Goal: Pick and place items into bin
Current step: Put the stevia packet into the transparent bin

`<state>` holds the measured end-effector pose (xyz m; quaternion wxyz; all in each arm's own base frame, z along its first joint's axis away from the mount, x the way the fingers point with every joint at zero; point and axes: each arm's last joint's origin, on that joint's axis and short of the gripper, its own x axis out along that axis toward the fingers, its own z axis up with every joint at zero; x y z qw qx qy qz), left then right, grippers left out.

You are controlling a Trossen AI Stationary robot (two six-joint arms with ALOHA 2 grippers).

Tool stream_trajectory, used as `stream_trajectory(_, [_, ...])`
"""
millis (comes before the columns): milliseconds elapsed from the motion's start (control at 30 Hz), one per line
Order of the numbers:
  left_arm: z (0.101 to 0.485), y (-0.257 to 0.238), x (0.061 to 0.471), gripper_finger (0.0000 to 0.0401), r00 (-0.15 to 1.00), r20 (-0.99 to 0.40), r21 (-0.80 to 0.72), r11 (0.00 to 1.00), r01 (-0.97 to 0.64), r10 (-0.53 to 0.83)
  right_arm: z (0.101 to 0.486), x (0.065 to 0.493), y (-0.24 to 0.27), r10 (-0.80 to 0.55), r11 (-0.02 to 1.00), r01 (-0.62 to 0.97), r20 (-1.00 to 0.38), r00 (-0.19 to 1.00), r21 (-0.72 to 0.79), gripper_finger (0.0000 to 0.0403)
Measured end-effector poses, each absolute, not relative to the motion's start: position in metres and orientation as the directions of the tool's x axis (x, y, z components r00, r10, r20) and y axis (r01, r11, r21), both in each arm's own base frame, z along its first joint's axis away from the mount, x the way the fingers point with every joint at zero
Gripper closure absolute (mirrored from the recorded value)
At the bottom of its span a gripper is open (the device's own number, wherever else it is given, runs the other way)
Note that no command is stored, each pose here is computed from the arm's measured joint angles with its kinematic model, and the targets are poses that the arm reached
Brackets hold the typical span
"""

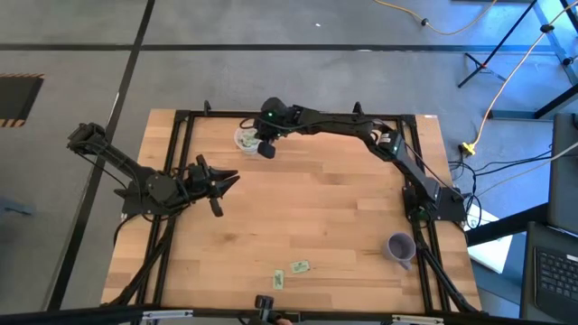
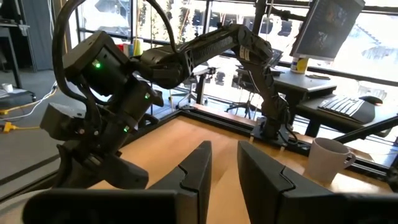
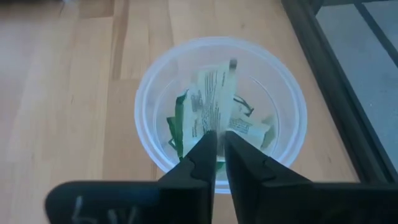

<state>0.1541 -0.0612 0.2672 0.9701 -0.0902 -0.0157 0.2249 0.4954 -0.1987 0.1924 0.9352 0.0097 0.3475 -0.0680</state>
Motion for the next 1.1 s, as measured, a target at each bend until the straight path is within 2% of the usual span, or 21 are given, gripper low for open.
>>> stream_trajectory(233, [0.267,-0.061,0.154,0.0329,0.898,-0.01,-0.181,0.883,-0.434,0.439,0.195,0.494,-0.198,-0.12,0.991,0.133,-0.652,0.748,-0.029,0.0336])
stream_trajectory(367, [0.267,-0.061,0.154,0.0329,0.898,-0.011,-0.18,0.883,-0.434,0.439,0.219,0.489,-0.189,-0.111,0.993,0.118,-0.645,0.756,-0.033,0.033])
stream_trajectory(633, [0.264,-0.061,0.154,0.0329,0.898,-0.032,-0.148,0.887,-0.438,0.438,0.278,0.476,-0.124,-0.017,0.997,-0.041,-0.669,0.743,-0.071,0.033])
stream_trajectory(767, [0.261,-0.061,0.154,0.0329,0.897,-0.048,-0.125,0.889,-0.441,0.439,0.296,0.471,-0.085,0.039,0.99,-0.118,-0.678,0.734,-0.07,0.033])
stream_trajectory(967, [0.26,-0.062,0.154,0.0329,0.912,-0.057,-0.119,0.904,-0.41,0.406,0.287,0.451,-0.03,0.112,0.987,-0.158,-0.713,0.692,0.002,0.033])
stream_trajectory(1100, [0.259,-0.063,0.155,0.0329,0.926,-0.067,-0.112,0.919,-0.378,0.372,0.268,0.426,0.011,0.056,0.992,-0.123,-0.732,0.679,-0.039,0.033])
